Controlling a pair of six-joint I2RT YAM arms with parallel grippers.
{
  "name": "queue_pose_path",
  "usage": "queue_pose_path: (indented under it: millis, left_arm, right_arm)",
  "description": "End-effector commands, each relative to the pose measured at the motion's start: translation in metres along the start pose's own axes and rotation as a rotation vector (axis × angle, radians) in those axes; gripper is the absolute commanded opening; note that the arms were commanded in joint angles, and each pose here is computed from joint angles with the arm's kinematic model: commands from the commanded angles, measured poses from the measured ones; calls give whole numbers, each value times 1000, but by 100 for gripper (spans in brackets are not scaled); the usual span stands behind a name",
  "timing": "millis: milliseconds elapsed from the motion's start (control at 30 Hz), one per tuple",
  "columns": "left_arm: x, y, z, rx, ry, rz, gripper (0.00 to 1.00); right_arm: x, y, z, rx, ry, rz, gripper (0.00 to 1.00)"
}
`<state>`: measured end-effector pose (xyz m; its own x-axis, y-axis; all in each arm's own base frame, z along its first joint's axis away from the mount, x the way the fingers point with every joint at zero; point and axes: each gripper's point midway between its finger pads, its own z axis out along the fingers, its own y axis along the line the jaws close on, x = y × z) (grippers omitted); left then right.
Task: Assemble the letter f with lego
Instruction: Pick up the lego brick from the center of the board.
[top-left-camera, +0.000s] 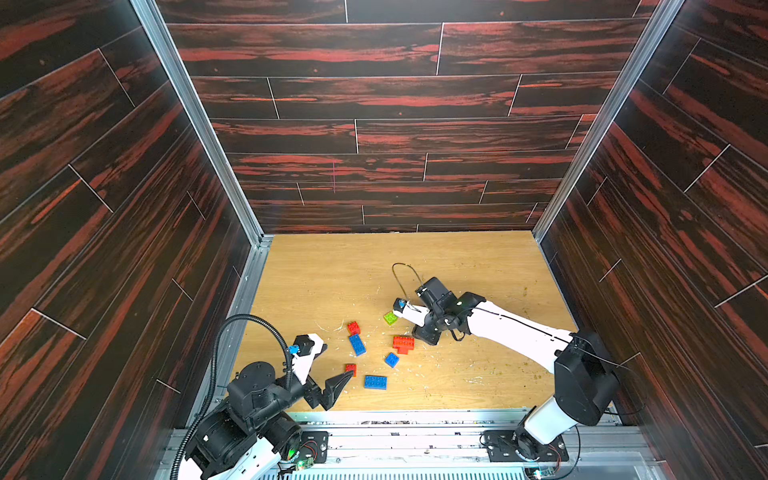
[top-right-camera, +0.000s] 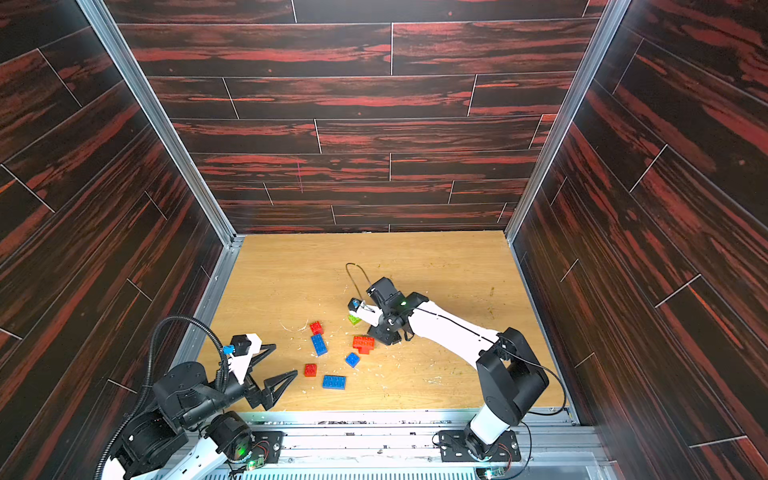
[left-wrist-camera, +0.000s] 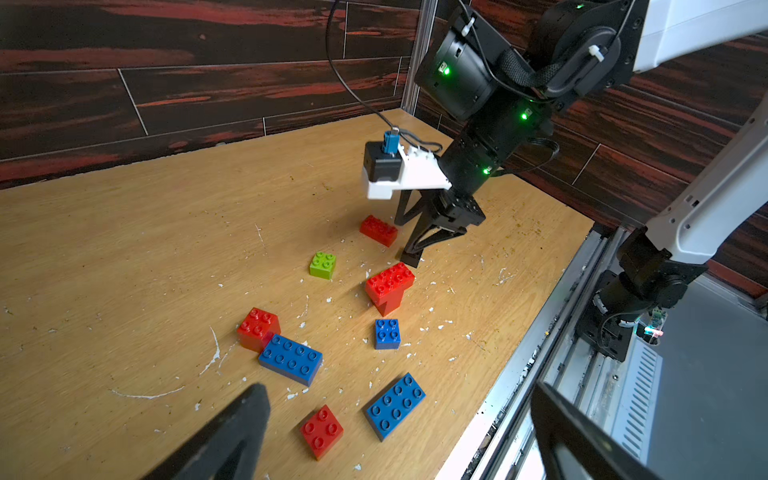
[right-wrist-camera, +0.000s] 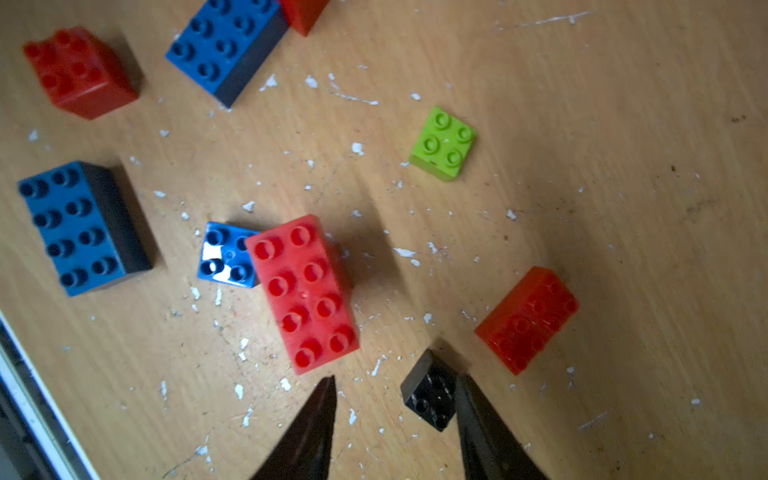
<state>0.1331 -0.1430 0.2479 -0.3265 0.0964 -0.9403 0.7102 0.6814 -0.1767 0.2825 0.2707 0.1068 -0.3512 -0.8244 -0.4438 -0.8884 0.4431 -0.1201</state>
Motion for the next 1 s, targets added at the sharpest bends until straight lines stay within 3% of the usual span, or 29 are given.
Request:
queue_pose_path:
  millis: [0, 267, 633, 967]
  left_arm:
    - [4, 1, 4, 3, 14, -7, 100]
    - [5, 0, 6, 6, 23, -10, 100]
    - [6, 1, 7, 6, 32, -12, 100]
    - [7, 1, 7, 5, 32, -12, 100]
  right_arm:
    - [5, -18, -12, 13, -44, 149, 49]
    - [42, -38, 1, 8, 19, 324, 48]
    - [64, -27, 38, -52, 118, 353, 48]
    - [67, -22, 46, -84, 146, 383, 48]
